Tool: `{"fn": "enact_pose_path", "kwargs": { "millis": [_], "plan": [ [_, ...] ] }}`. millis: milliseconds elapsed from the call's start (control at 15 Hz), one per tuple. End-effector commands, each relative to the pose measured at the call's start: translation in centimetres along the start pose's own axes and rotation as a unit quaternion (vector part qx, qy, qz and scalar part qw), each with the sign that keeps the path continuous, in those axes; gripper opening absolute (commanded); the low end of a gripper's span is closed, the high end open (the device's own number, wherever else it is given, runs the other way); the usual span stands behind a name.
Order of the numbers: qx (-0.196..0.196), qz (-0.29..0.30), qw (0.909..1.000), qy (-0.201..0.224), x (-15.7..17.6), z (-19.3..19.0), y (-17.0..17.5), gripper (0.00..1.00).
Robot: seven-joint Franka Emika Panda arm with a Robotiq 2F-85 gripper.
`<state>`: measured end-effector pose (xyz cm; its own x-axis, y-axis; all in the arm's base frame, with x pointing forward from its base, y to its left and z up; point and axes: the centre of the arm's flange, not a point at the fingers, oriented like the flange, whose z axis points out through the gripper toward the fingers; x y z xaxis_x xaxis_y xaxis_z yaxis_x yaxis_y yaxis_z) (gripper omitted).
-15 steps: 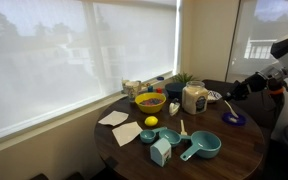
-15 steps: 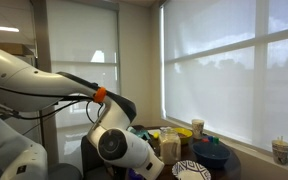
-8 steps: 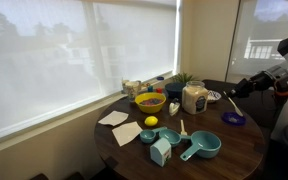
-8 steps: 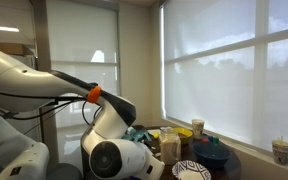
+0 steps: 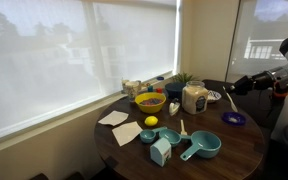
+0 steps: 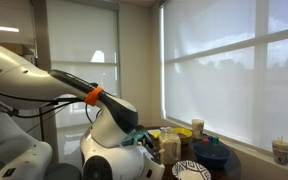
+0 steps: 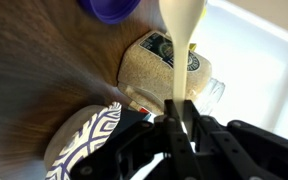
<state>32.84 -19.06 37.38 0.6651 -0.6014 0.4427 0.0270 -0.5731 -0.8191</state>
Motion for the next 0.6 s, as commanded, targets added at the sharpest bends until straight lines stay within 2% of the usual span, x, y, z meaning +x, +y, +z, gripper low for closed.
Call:
{"fn": "enact_pose_path", "kwargs": {
  "millis": [0,200,533],
  "plan": [
    [0.045,0.026,0.9986,0.015,0.8,1.2,-1.4,0.03],
    [0.061,0.048,0.9969,0.009,1.5,2.1,-4.5,0.03],
    [-0.019,0.087,0.9959,-0.015,1.8,4.4,-7.6,0.03]
  ]
}}
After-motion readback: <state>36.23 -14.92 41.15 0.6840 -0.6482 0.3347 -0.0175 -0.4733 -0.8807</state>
